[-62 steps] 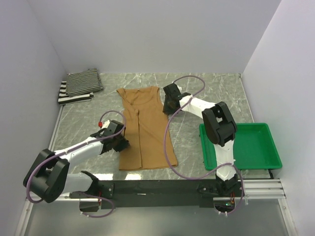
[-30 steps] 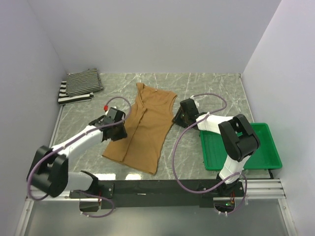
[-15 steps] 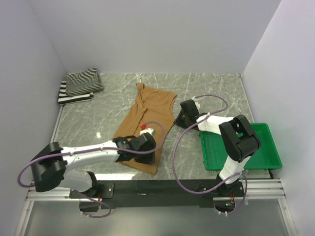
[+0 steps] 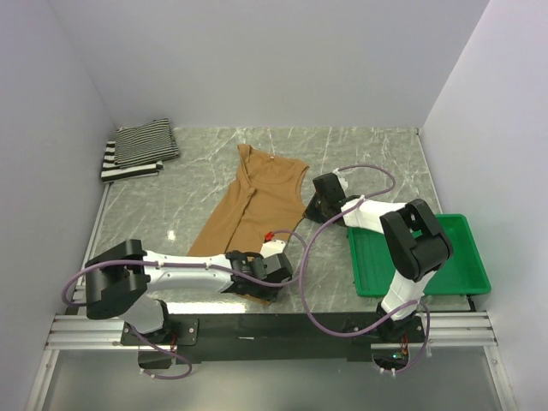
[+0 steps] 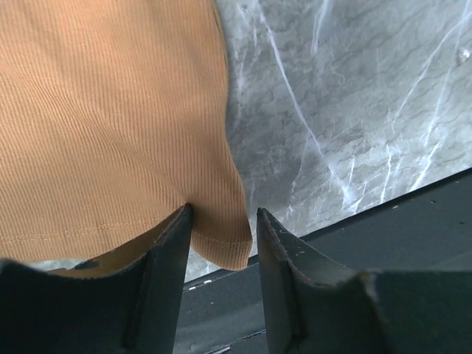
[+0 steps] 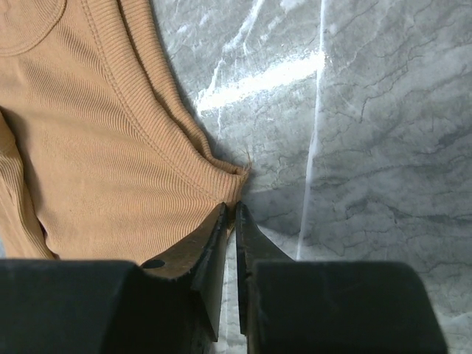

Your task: Fold and stack the tank tops

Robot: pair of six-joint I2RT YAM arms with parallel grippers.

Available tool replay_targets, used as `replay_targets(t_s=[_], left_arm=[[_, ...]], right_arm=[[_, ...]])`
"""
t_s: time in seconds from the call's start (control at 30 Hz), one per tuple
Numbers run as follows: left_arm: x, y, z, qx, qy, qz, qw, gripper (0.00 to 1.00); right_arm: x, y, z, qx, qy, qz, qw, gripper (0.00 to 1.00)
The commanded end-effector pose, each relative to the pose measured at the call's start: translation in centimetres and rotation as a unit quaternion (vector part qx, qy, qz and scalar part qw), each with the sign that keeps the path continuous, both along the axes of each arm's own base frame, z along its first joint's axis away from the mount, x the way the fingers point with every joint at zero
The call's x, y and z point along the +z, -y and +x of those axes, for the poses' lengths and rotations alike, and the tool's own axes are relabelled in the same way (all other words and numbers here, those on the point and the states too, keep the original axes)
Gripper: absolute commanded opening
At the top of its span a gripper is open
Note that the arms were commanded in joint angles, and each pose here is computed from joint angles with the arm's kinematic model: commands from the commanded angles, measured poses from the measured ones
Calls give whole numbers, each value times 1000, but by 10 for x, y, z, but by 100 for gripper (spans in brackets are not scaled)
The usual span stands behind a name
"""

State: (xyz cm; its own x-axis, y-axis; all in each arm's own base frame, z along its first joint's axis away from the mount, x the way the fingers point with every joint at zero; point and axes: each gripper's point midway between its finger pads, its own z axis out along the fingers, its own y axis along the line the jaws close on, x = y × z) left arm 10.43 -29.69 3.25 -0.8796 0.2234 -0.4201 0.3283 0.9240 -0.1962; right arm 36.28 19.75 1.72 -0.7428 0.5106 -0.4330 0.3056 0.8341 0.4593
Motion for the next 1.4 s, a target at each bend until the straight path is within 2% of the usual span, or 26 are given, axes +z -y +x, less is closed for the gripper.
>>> replay_targets(t_s=[0.0,0.1,0.13,0.2,0.23,0.33,0.5,0.73,1.07,1.37], left_arm=[[11,13,4,7,22,-7,1000,45],[10,17,1,3,22,-6,1000,39],[9,16,-1,1,21,-3,1000,32],[7,18,-3,-2,21,3,1000,25],[6,19,-3,-4,21,4,1000,10],[9,27,-8,-16,21,-4,1000,1],[27,57,-22,-43,20,-65,997,1],[46,58,-21,-20,27,-113,993,1],[62,17,4,76,43,-162,983,1],[43,-32,15,153,31,-153,976,1]], right_arm=[[-1,12,4,-13,-5,-24,1000,14],[1,14,5,-15,-3,-25,1000,12],[1,14,5,-14,-3,-25,1000,11],[1,15,5,-15,-3,-25,1000,8],[1,17,6,-16,-3,-26,1000,7],[0,21,5,-19,-6,-32,999,0],[0,37,4,-34,-4,-41,999,0],[16,45,6,-29,10,-51,998,0],[36,16,20,-5,18,-60,998,0],[60,-36,40,23,35,-59,997,0]])
